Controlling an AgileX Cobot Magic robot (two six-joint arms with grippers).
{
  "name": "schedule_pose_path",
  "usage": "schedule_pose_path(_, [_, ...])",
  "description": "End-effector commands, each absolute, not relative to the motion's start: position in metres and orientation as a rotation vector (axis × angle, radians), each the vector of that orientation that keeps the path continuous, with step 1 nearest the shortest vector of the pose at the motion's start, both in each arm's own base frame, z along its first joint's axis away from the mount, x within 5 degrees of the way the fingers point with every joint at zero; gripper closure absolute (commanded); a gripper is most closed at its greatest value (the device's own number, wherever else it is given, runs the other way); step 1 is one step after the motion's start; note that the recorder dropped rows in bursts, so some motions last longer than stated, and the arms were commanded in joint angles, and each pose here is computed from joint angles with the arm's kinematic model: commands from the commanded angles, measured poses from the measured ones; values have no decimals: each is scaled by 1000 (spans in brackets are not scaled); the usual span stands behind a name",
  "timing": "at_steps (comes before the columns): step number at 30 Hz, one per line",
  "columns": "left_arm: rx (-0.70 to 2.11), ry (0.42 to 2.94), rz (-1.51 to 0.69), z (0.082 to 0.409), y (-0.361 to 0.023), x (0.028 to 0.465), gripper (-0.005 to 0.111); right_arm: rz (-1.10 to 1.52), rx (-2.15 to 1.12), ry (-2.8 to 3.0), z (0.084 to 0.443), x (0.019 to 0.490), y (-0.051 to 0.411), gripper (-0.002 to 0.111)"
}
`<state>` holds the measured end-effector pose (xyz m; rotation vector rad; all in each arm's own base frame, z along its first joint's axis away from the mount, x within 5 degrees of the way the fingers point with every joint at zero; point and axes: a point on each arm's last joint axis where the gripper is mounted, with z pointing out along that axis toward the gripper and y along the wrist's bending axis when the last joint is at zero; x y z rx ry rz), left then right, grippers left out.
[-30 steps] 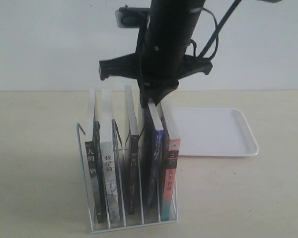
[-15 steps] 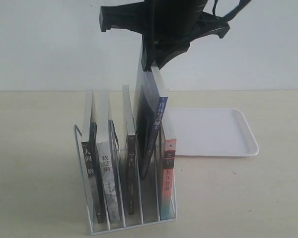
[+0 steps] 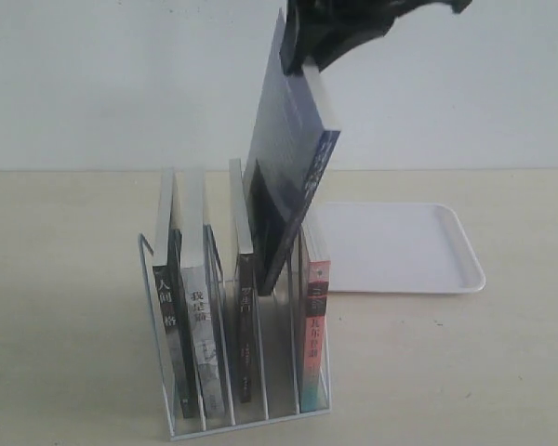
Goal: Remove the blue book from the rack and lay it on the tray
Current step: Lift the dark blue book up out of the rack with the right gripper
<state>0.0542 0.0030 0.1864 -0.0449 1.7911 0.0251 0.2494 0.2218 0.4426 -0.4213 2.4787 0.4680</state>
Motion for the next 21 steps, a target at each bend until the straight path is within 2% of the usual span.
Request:
schedule_pose_path(1, [-34, 1789, 23, 186, 3, 54, 101, 537, -400, 2330, 484, 220, 194, 108])
schedule_pose_path(10, [-34, 1789, 23, 186, 3, 54, 101, 517, -345, 2133, 531, 174, 141, 108])
schedule_pose_path(14, [-34, 1789, 23, 186, 3, 54, 101, 375, -284, 2033, 546, 162, 113, 108])
schedule_pose_path(21, [-34, 1789, 23, 186, 3, 54, 101, 204, -236, 1976, 550, 166, 99, 108])
